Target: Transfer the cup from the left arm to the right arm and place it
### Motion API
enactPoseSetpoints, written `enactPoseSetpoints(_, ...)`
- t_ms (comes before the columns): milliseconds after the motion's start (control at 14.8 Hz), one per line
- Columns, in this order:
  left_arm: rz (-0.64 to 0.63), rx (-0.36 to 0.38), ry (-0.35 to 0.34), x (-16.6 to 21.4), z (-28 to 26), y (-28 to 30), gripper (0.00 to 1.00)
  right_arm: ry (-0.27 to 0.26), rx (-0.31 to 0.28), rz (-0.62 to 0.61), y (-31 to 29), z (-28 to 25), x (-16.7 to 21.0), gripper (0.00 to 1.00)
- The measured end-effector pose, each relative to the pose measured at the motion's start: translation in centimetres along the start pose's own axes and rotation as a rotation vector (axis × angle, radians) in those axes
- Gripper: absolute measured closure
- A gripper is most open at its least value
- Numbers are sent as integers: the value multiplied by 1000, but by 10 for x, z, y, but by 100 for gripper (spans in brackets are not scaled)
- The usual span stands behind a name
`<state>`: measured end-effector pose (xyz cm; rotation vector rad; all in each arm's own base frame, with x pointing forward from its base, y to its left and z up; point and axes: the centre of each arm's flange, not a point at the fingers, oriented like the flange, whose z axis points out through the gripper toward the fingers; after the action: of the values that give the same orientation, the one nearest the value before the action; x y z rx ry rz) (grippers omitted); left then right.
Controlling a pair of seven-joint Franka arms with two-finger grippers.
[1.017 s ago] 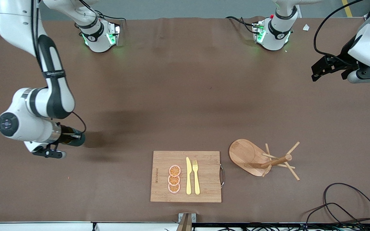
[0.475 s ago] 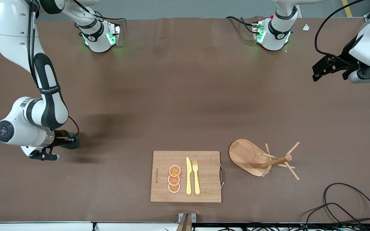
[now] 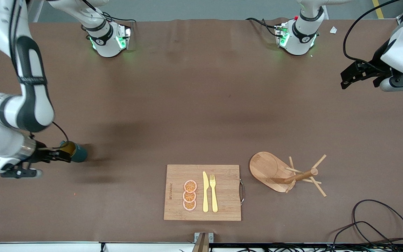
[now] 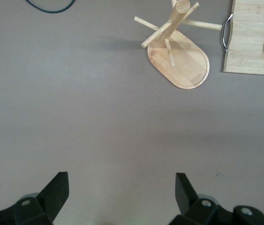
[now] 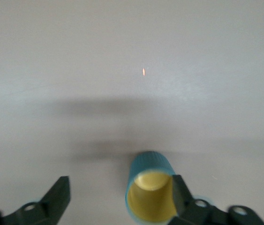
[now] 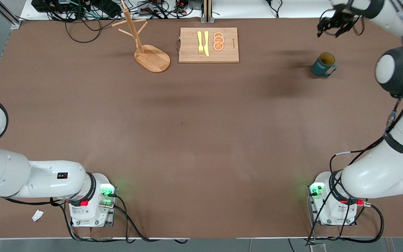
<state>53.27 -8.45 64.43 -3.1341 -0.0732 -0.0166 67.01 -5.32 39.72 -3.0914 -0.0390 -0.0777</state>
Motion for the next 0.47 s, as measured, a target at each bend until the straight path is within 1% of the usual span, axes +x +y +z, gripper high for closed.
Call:
enactPoseSetpoints(203,6,0,6,-3,-3,3,0,-12,-3,-13,-2,-101,-35,0)
enactPoseSetpoints(271,6,0,9,-4,-5,3,0,-8,-14,-16,-1,-128,-47,0)
enactPoseSetpoints(475,4,1,7,-6,-7,2,0,0,-29,-12,-3,-185,-77,0)
